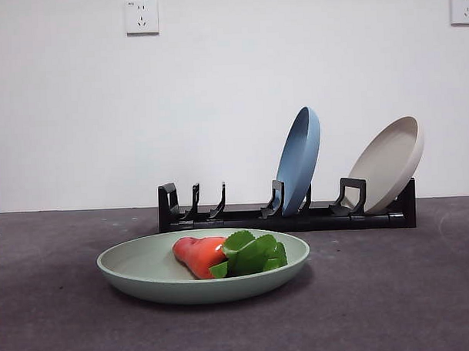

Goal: Take the green plate from the plate rack,put the plate on the table,take the carrot from the table,put the carrot in the plate

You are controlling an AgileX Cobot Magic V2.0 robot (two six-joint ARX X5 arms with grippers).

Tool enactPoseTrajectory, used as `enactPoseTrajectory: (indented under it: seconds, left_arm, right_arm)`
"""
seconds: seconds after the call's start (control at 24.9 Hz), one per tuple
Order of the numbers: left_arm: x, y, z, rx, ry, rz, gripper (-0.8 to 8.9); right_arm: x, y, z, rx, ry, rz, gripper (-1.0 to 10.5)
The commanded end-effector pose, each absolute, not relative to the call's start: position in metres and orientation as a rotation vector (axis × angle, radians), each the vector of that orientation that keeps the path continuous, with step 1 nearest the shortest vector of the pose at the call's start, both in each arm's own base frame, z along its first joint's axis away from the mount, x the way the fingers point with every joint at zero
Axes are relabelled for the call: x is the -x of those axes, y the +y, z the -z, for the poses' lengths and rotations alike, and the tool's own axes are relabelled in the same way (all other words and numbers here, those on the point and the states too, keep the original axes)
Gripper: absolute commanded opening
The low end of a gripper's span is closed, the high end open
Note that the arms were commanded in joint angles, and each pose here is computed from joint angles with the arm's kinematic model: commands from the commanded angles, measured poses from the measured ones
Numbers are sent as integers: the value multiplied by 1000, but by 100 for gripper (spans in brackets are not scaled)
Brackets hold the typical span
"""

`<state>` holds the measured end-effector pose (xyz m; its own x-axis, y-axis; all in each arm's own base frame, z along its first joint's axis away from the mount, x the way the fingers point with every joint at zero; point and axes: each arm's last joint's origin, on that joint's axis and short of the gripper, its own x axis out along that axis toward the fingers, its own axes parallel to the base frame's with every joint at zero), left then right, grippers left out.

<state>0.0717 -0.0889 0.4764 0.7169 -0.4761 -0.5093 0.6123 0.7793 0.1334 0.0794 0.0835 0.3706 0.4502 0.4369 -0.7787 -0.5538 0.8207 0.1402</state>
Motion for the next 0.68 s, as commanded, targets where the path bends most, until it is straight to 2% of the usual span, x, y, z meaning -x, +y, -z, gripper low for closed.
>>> enactPoseTrajectory:
  seconds: [0.04,0.68]
  left_arm:
    - [-71,-88,-477,-291,476,613,-8]
    - [-72,-89,-477,-295,475,605,-4]
  right_arm:
    - [-80,84,-371,134,914,-612,-10]
    - [-79,84,-371,132,914,-611,1]
